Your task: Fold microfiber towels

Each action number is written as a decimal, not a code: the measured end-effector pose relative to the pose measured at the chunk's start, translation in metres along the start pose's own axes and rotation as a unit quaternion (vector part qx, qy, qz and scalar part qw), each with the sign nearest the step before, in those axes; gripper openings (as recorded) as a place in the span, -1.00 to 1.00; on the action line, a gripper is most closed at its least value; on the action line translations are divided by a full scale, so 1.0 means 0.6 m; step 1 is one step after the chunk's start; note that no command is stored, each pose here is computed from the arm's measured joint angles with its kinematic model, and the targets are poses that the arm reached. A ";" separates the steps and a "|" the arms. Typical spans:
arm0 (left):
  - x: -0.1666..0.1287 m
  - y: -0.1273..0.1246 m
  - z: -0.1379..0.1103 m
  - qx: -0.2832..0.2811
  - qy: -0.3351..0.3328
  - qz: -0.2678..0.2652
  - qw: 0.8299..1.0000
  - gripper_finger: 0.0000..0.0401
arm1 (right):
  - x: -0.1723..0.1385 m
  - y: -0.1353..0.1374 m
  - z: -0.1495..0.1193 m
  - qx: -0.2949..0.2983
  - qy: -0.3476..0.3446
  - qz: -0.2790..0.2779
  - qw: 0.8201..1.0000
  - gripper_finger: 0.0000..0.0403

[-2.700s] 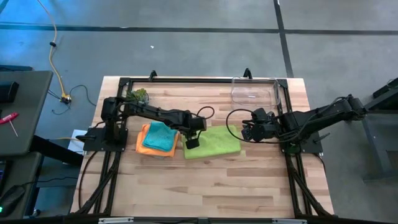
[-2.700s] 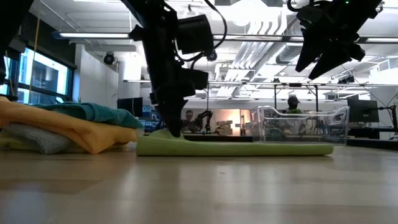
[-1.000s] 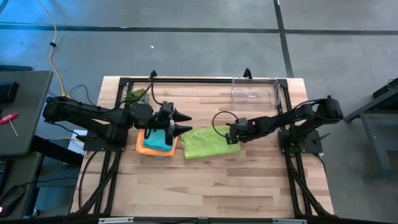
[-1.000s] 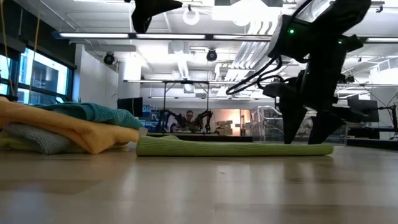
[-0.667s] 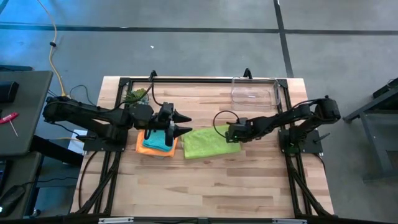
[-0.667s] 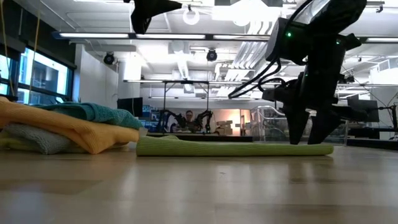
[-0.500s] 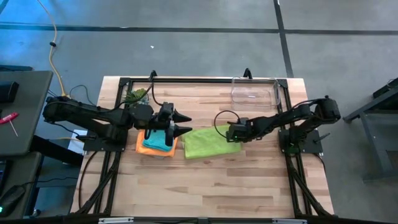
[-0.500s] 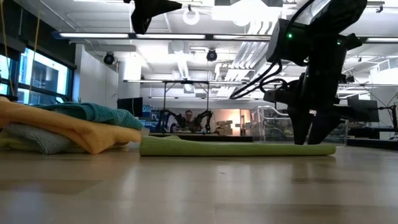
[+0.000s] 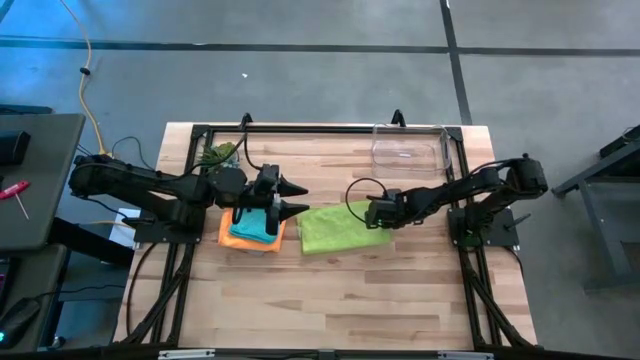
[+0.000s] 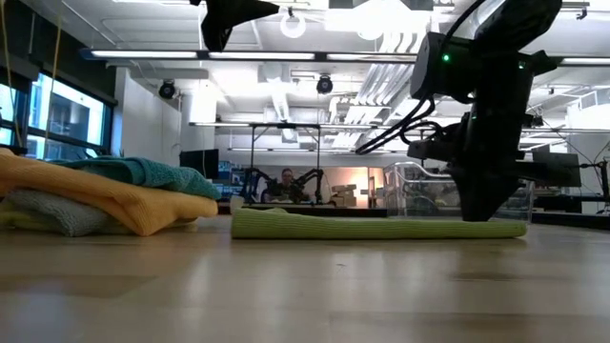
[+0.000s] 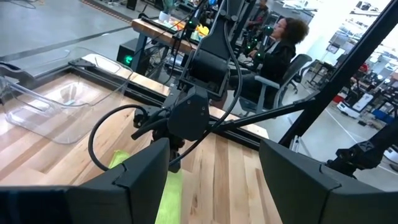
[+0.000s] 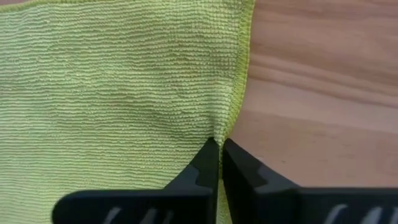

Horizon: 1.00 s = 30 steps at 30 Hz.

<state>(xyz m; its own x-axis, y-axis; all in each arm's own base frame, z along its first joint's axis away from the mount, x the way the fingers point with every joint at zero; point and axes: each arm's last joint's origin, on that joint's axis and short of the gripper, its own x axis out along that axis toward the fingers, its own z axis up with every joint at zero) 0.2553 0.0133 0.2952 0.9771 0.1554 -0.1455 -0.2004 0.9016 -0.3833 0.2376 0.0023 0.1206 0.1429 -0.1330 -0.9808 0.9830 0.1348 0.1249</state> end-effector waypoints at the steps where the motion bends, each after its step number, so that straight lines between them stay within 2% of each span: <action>1: 0.000 0.000 0.000 0.000 0.000 0.000 1.000 0.20 | 0.000 -0.001 0.000 -0.001 0.000 -0.004 1.000 -0.98; 4: 0.000 0.000 0.000 -0.001 0.000 0.000 1.000 0.20 | -0.006 -0.006 -0.003 -0.008 -0.003 -0.016 1.000 -0.99; 7: 0.000 0.000 0.001 -0.001 -0.002 -0.001 1.000 0.20 | -0.019 -0.032 -0.005 -0.020 -0.008 -0.068 0.997 -1.00; 12: 0.000 0.000 0.001 -0.002 -0.003 -0.001 1.000 0.20 | -0.038 -0.089 -0.007 -0.022 -0.004 -0.110 0.994 -1.00; 17: 0.000 -0.001 0.001 -0.003 -0.004 -0.001 1.000 0.20 | -0.054 -0.140 -0.011 0.002 0.000 -0.064 0.998 -1.00; 21: 0.000 0.000 0.002 -0.003 -0.007 0.008 1.000 0.20 | -0.082 -0.148 -0.008 0.009 -0.012 0.000 1.000 -1.00; 25: 0.000 0.002 0.002 -0.002 -0.016 0.028 0.999 0.20 | -0.114 -0.136 0.001 0.002 -0.043 0.056 0.997 -1.00; 30: 0.000 0.003 0.003 -0.001 -0.021 0.039 0.999 0.20 | -0.137 -0.110 0.007 -0.020 -0.054 0.088 0.994 -1.00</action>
<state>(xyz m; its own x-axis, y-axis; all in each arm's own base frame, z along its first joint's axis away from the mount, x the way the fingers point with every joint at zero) 0.2550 0.0158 0.2959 0.9605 0.2421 -0.1371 -0.2765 0.8850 -0.3746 0.1612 0.0003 0.1937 0.3269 -0.2090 -0.9217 0.9362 0.2045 0.2857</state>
